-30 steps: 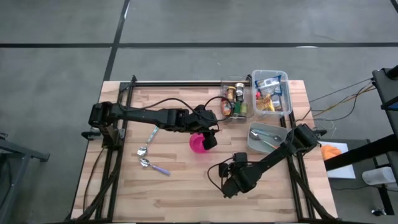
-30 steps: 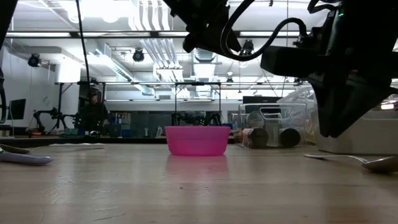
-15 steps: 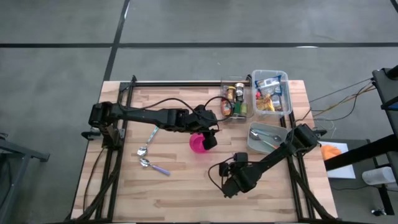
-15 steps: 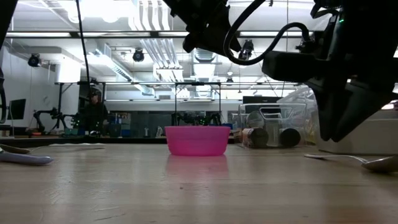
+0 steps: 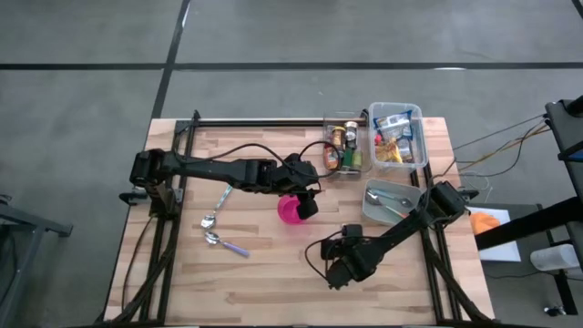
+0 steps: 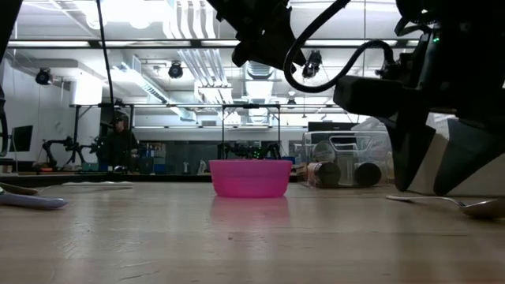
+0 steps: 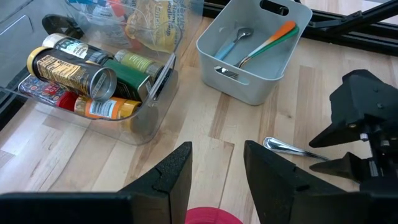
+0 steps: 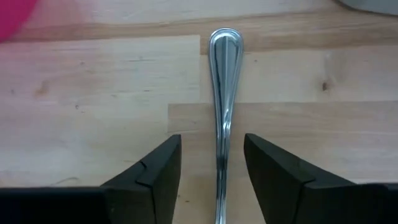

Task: Pick & Place Food Item
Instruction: Put the silver spoon into the gray bin

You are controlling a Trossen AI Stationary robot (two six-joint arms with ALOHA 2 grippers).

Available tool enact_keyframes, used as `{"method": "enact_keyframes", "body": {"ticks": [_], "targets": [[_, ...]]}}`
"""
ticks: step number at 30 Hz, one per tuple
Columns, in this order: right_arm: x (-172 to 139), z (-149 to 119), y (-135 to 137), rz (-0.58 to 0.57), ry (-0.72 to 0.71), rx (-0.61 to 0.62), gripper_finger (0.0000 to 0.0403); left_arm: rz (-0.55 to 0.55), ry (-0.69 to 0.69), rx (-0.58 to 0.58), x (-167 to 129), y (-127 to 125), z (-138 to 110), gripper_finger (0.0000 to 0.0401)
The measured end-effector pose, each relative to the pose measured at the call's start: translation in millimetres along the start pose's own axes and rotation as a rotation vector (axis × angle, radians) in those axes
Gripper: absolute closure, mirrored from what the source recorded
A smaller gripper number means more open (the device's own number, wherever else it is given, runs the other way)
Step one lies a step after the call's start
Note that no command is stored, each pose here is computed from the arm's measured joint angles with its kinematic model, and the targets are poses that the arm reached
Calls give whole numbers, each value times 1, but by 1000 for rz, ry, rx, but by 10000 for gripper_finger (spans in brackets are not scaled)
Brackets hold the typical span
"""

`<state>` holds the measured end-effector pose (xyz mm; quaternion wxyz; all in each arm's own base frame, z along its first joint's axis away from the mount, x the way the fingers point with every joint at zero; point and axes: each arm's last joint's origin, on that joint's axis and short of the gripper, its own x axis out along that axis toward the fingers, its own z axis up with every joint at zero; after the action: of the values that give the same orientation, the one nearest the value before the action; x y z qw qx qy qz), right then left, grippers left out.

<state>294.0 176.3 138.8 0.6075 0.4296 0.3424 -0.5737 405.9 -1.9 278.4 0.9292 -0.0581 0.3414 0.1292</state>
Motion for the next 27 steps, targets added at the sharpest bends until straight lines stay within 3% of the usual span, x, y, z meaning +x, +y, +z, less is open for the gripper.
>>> {"method": "enact_keyframes", "body": {"ticks": [12,27], "targets": [[11,-2,-5,5,21,9,311,0,0,0,0,0,0,255],[13,-3,-6,16,31,-8,314,0,0,0,0,0,0,255]]}}
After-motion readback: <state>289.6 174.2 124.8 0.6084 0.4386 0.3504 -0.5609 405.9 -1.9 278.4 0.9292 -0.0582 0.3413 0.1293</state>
